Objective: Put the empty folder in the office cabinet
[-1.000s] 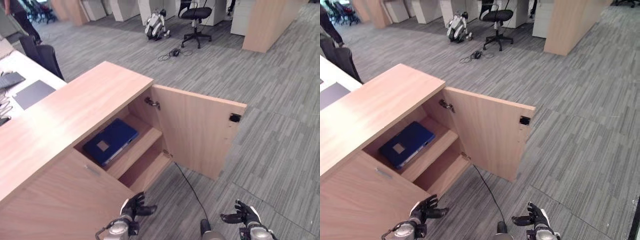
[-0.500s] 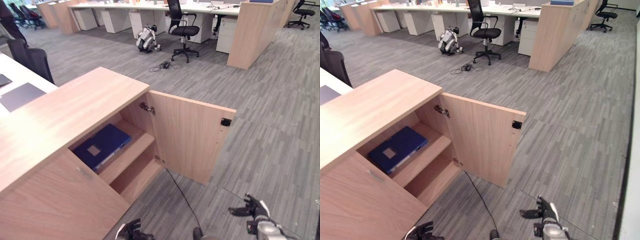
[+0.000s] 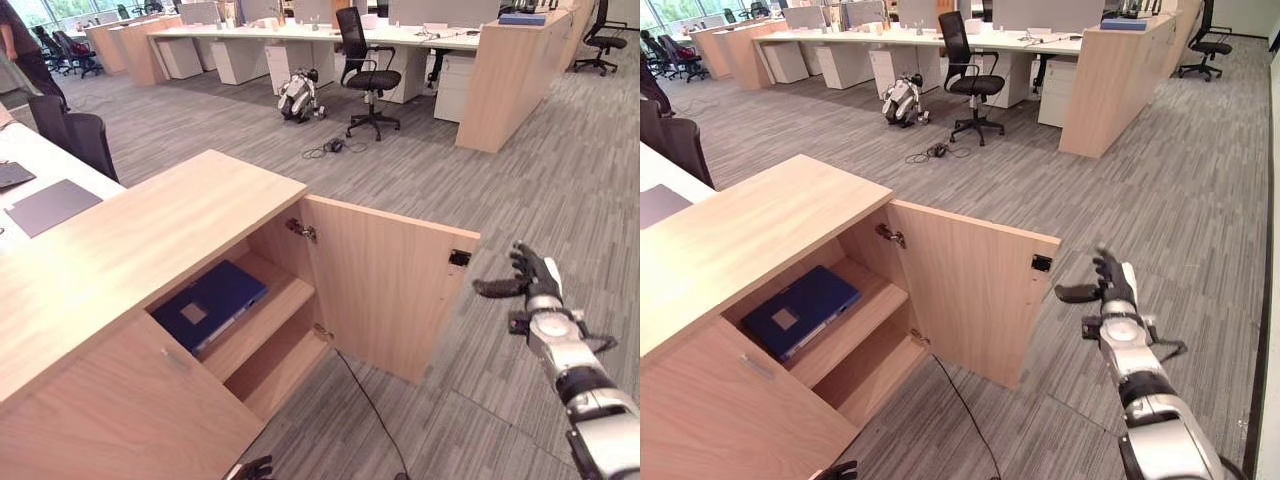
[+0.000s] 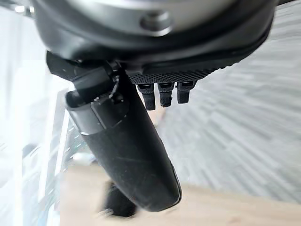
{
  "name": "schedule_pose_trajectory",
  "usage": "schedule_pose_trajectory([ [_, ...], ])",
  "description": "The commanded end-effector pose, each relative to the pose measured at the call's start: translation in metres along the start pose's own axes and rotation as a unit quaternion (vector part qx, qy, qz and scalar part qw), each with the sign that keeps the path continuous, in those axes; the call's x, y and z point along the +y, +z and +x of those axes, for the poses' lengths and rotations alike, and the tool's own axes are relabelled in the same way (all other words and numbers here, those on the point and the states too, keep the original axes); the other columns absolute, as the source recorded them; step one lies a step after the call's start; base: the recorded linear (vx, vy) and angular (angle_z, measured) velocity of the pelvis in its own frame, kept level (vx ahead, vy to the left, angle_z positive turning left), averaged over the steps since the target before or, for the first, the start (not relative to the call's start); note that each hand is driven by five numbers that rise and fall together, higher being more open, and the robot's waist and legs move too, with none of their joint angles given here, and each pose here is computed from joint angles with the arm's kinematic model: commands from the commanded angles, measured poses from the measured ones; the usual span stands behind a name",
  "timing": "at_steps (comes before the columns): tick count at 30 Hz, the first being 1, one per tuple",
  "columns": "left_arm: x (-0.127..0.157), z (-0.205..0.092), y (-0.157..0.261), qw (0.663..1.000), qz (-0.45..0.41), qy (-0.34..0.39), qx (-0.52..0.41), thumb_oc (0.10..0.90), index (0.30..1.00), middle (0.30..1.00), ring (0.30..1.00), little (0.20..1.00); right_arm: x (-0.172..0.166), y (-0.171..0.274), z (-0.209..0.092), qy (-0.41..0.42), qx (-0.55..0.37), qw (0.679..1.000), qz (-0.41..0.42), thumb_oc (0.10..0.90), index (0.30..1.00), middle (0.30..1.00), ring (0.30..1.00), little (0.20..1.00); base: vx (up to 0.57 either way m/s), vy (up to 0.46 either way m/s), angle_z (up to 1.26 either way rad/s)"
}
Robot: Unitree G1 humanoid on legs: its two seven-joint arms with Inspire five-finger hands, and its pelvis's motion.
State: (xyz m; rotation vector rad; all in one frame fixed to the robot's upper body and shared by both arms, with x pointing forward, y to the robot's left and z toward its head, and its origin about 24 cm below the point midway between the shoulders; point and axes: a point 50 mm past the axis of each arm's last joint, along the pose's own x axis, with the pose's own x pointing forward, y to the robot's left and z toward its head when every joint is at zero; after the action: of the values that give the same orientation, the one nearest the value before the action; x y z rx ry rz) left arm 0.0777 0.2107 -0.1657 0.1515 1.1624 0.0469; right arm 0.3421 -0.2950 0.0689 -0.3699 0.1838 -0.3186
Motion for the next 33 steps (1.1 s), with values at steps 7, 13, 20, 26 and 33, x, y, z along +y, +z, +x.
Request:
schedule_pose_trajectory([
  [7, 0.029, 0.000, 0.003, 0.997, 0.061, 0.036, 0.007, 0.800, 0.900, 0.900, 0.900, 0.900, 0.034, 0.090, 0.015, 0.042, -0.137, 0.989, 0.045, 0.800, 0.900, 0.900, 0.900, 0.900, 0.00, 0.015, 0.07],
  [13, 0.030, -0.001, 0.000, 0.997, 0.066, 0.043, 0.014, 0.800, 0.900, 0.900, 0.900, 0.900, 0.079, 0.089, -0.001, 0.119, -0.155, 0.980, 0.044, 0.800, 0.900, 0.900, 0.900, 0.900, 0.00, 0.006, 0.02],
  [20, 0.030, -0.001, -0.002, 0.996, 0.077, 0.043, 0.017, 0.800, 0.900, 0.900, 0.900, 0.900, 0.102, 0.072, -0.022, 0.182, -0.160, 0.969, 0.044, 0.800, 0.900, 0.900, 0.900, 0.900, 0.00, -0.002, 0.06],
  [26, 0.035, 0.001, 0.006, 0.996, 0.075, 0.056, 0.010, 0.800, 0.900, 0.900, 0.900, 0.900, 0.095, 0.038, -0.055, 0.223, -0.158, 0.958, 0.091, 0.800, 0.900, 0.900, 0.900, 0.900, 0.00, -0.034, 0.24],
  [33, 0.045, 0.002, 0.027, 0.995, 0.076, 0.064, -0.030, 0.800, 0.900, 0.900, 0.900, 0.900, 0.081, 0.018, -0.089, 0.320, -0.171, 0.932, 0.021, 0.800, 0.900, 0.900, 0.900, 0.900, -0.07, -0.070, 0.38],
])
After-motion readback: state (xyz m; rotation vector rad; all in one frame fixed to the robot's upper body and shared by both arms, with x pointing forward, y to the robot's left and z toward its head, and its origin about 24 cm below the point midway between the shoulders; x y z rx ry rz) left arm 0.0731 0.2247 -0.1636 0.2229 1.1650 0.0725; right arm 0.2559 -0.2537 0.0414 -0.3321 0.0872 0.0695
